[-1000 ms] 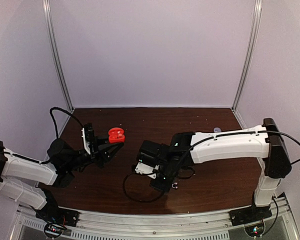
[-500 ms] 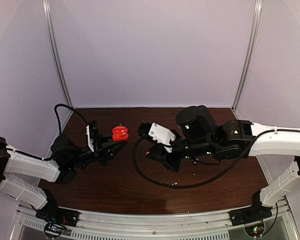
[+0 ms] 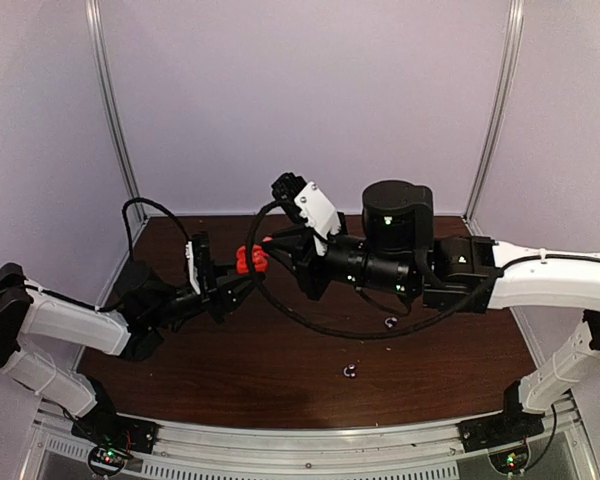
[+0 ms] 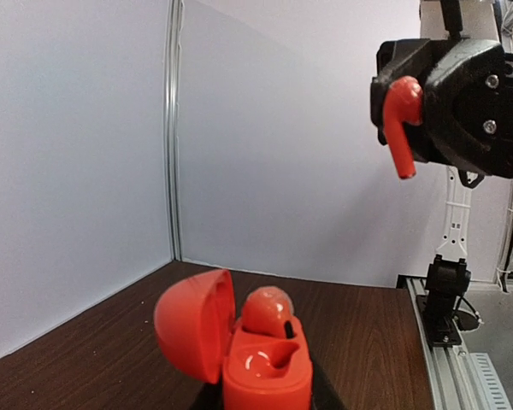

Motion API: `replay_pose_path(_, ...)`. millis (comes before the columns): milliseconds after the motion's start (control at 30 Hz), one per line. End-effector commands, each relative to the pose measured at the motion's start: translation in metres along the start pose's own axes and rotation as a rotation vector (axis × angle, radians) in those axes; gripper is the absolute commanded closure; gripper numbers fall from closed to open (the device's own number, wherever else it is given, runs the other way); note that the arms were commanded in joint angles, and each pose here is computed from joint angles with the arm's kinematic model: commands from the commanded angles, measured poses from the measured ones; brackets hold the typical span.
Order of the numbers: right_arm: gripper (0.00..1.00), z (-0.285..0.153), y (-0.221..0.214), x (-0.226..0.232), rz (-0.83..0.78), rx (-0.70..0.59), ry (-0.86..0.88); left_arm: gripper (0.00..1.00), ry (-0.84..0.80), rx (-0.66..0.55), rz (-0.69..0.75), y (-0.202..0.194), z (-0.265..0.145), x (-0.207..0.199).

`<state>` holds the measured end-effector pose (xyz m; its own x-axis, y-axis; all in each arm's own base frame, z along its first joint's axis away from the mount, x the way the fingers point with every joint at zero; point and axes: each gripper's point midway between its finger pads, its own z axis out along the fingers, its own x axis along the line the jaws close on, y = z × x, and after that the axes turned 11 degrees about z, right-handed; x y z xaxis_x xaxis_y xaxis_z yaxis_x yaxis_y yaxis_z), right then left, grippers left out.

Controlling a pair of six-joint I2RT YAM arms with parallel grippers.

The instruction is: Insert the wireless bluetooth earbuds into the charging case

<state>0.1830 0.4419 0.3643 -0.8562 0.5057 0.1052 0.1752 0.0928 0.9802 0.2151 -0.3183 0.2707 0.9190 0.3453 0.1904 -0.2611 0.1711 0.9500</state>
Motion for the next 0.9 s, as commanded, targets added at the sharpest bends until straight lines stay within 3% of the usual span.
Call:
replay_pose_path(0, 0.93, 0.008, 0.035, -0.005, 0.022, -0.122, -0.044, 1.00, 0.028, -0.064, 0.005, 0.017, 0.007, 0.010)
replay_pose_path(867, 0.92, 0.049, -0.006, -0.018, -0.030, -0.041, -0.145, 1.00, 0.049, -0.090, -0.048, 0.018, 0.008, 0.014)
